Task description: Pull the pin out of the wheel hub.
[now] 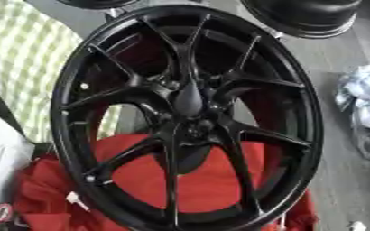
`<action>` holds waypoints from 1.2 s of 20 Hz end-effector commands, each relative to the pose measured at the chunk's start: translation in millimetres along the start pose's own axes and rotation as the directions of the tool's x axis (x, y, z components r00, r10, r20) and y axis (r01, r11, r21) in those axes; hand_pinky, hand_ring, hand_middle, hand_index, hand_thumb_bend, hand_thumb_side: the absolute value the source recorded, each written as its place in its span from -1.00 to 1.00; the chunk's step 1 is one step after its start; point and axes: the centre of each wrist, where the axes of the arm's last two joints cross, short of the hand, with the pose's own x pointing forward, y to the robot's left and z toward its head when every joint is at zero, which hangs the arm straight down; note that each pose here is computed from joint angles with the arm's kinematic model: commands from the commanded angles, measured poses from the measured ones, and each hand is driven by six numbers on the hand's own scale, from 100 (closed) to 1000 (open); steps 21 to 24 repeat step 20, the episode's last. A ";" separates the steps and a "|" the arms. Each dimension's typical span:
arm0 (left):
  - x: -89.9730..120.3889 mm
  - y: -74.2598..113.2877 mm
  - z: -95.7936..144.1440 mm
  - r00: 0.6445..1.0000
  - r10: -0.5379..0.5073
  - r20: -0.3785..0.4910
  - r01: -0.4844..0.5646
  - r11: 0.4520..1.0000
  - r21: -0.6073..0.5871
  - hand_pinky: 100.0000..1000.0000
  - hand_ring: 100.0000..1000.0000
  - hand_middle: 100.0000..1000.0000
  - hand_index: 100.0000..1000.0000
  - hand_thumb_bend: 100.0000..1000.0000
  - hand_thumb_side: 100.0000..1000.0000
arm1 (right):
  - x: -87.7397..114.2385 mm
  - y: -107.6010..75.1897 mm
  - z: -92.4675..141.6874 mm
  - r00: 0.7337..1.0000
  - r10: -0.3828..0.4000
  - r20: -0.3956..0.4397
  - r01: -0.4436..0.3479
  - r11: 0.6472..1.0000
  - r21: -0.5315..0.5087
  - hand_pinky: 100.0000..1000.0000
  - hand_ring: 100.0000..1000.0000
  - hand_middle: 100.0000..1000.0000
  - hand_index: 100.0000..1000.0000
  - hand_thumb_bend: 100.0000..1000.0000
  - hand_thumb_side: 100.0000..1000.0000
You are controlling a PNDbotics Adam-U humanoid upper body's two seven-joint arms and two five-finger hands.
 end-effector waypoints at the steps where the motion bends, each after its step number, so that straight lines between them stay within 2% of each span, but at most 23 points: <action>1: 5.4 9.9 5.3 0.998 -0.036 0.041 0.037 0.999 -0.007 0.54 0.65 0.66 0.86 -0.57 0.96 | 7.9 -3.8 -3.0 0.999 0.007 0.037 -0.007 1.000 -0.002 0.93 0.38 0.14 0.38 -1.00 -0.06; 3: 8.2 11.1 6.3 0.997 -0.036 0.063 0.038 0.999 -0.019 0.52 0.64 0.64 0.85 -0.57 0.98 | 7.9 -3.9 -3.0 0.999 0.006 0.039 -0.006 1.000 -0.002 0.93 0.38 0.14 0.38 -1.00 -0.06; 5: 13.9 16.2 8.4 0.996 -0.026 0.087 0.026 1.000 0.005 0.43 0.56 0.53 0.77 -0.93 0.99 | 7.8 -4.0 -2.7 0.999 0.007 0.039 -0.007 1.000 -0.003 0.93 0.38 0.14 0.38 -1.00 -0.06; 6: 19.9 19.7 10.6 0.993 -0.011 0.116 0.006 0.999 0.038 0.34 0.48 0.42 0.69 -1.00 0.81 | 7.7 -4.3 -2.4 0.999 0.008 0.039 -0.007 1.000 -0.004 0.93 0.38 0.14 0.38 -1.00 -0.06; 8: 42.0 26.0 20.4 0.958 0.062 0.279 -0.100 0.987 0.125 0.21 0.37 0.27 0.59 -1.00 0.61 | 7.5 -5.3 -1.6 0.999 0.012 0.042 -0.012 1.000 -0.005 0.93 0.38 0.14 0.38 -1.00 -0.06; 10: 64.3 25.3 33.0 0.873 0.134 0.468 -0.241 0.955 0.176 0.18 0.34 0.23 0.56 -1.00 0.38 | 7.7 -6.8 -1.3 0.999 0.018 0.050 -0.017 1.000 -0.007 0.93 0.38 0.14 0.38 -1.00 -0.06; 13: 94.4 10.3 51.3 0.696 0.221 0.683 -0.426 0.893 0.146 0.17 0.32 0.20 0.55 -1.00 0.29 | 9.0 -8.8 -2.9 0.997 0.022 0.072 -0.020 1.000 -0.015 0.93 0.38 0.14 0.38 -1.00 -0.06; 15: 108.0 -7.1 59.7 0.609 0.259 0.749 -0.485 0.869 0.094 0.16 0.31 0.20 0.56 -1.00 0.32 | 9.8 -8.8 -4.6 0.996 0.015 0.083 -0.014 1.000 -0.021 0.93 0.38 0.14 0.38 -1.00 -0.06; 16: 112.2 -14.8 61.6 0.590 0.267 0.761 -0.490 0.868 0.075 0.15 0.30 0.19 0.57 -1.00 0.34 | 10.4 -8.7 -5.7 0.996 0.011 0.086 -0.009 1.000 -0.024 0.93 0.38 0.14 0.38 -1.00 -0.06; 20: 114.9 -42.2 55.3 0.575 0.324 0.751 -0.501 0.865 0.011 0.13 0.27 0.17 0.56 -1.00 0.39 | 13.7 -8.6 -11.9 0.995 -0.019 0.097 0.022 0.999 -0.033 0.93 0.38 0.14 0.38 -1.00 -0.06; 24: 114.9 -42.2 55.3 0.575 0.324 0.751 -0.501 0.865 0.011 0.13 0.27 0.17 0.56 -1.00 0.39 | 13.7 -8.6 -11.9 0.995 -0.019 0.097 0.022 0.999 -0.033 0.93 0.38 0.14 0.38 -1.00 -0.06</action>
